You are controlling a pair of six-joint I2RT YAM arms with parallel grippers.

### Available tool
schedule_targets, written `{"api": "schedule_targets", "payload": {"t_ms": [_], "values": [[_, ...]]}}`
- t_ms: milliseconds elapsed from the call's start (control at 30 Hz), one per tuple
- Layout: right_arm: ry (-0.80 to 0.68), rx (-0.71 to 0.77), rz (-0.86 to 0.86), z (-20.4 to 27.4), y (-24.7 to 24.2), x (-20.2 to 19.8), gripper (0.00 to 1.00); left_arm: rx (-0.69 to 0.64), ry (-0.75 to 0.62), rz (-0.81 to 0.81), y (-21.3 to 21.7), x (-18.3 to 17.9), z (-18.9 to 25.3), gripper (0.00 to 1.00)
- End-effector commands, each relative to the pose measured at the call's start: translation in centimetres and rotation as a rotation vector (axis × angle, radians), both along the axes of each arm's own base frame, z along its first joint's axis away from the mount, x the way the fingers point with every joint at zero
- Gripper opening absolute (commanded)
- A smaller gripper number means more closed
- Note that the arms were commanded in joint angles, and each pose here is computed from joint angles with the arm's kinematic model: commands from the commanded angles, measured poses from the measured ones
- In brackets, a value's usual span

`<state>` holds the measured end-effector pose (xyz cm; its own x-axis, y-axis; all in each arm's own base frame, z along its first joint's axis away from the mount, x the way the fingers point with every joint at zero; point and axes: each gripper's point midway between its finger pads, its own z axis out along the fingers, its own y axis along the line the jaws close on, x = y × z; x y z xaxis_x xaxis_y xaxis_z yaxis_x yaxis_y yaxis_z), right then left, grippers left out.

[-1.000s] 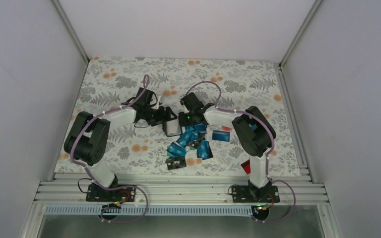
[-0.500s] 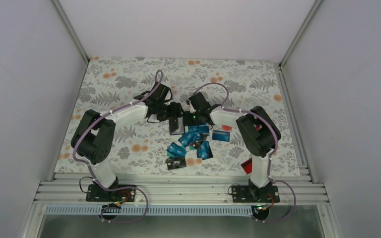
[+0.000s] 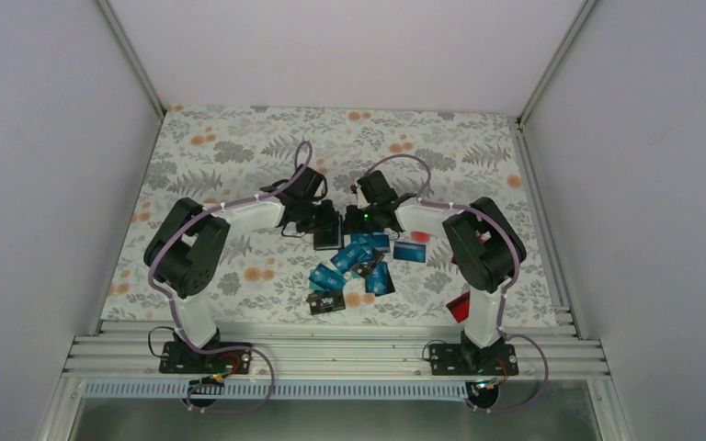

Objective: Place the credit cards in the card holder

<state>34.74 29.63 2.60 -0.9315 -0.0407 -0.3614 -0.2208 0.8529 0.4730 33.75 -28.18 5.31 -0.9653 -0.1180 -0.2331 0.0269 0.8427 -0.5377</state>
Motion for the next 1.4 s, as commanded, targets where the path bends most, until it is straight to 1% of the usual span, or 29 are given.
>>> {"api": "schedule_targets", "payload": {"t_ms": [0, 233, 533, 600, 700, 767, 867, 1033, 1200, 1367], "values": [[0.012, -0.002, -0.013, 0.2, -0.6, -0.2, 0.04, 0.047, -0.008, 0.044, 1.0, 0.1, -1.2, 0.19], [0.015, -0.003, -0.023, 0.8, -0.8, -0.2, 0.04, 0.106, -0.002, 0.077, 2.1, 0.1, -2.5, 0.10], [0.018, 0.082, 0.014, 3.7, 0.5, -0.7, 0.04, 0.046, -0.006, 0.075, 0.9, 0.6, -2.4, 0.10], [0.020, 0.095, 0.019, 4.1, 0.7, -0.7, 0.04, 0.012, -0.012, 0.066, 0.4, 0.7, -2.0, 0.15], [0.022, 0.101, 0.021, 4.2, 0.8, -0.7, 0.04, -0.017, -0.022, 0.059, 0.0, 0.7, -1.2, 0.26], [0.026, 0.098, 0.023, 4.0, 0.8, -0.8, 0.04, -0.021, -0.033, 0.060, 0.0, 0.8, -0.9, 0.30], [0.031, 0.100, 0.025, 3.8, 0.9, -0.7, 0.04, -0.009, -0.054, 0.089, 0.6, 0.9, -0.1, 0.30], [0.032, 0.116, 0.043, 3.9, 1.3, -0.8, 0.04, 0.030, -0.085, 0.145, 2.1, 1.0, 1.2, 0.27], [0.033, 0.122, 0.055, 4.0, 1.5, -0.8, 0.04, 0.060, -0.116, 0.153, 2.9, 1.2, 2.6, 0.25], [0.027, 0.125, 0.063, 4.3, 1.7, -0.8, 0.04, 0.110, -0.111, 0.117, 3.7, 0.6, 2.2, 0.19]]}}
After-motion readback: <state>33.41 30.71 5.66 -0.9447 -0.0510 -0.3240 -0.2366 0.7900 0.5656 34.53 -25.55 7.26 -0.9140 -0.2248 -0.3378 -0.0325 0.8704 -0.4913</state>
